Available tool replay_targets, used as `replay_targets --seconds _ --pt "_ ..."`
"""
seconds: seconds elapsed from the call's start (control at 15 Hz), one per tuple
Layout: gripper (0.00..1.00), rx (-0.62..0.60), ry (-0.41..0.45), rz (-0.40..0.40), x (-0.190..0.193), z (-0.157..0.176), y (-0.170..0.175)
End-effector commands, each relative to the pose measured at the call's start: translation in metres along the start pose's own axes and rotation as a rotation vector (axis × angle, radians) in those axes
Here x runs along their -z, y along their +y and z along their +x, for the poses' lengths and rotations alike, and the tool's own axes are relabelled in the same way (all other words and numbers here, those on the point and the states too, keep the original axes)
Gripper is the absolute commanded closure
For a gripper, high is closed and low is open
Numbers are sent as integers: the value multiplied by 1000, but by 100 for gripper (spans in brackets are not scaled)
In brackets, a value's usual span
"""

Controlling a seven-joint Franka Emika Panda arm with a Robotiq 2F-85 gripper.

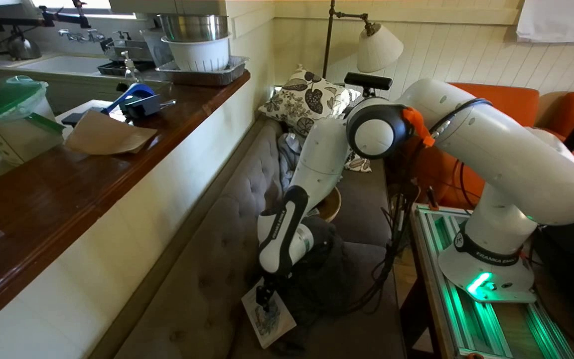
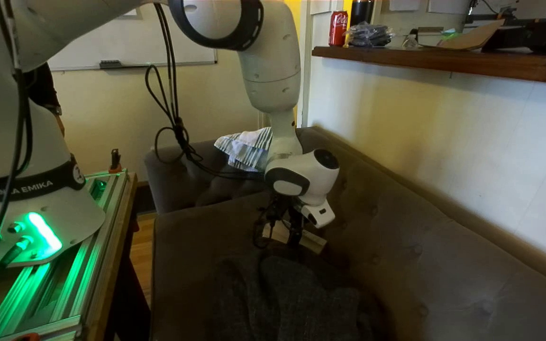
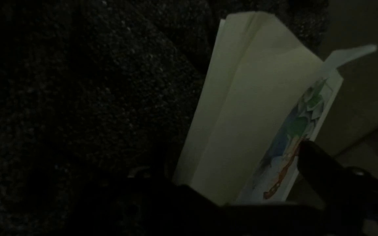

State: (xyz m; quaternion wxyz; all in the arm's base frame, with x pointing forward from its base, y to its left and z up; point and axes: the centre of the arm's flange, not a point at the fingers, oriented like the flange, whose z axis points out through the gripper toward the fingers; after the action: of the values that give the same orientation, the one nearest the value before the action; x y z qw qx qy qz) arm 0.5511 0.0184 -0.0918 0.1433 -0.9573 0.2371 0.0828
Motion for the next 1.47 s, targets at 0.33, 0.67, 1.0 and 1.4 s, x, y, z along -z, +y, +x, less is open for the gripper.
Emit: replay_targets --seconds 0.33,0.67,1.0,1.4 --pt "0 -79 -38 -16 -36 49 2" --pt "0 -60 -116 9 -40 61 3" --pt "0 41 -227 167 -42 68 -1" --pt "26 104 -243 293 -39 76 -2"
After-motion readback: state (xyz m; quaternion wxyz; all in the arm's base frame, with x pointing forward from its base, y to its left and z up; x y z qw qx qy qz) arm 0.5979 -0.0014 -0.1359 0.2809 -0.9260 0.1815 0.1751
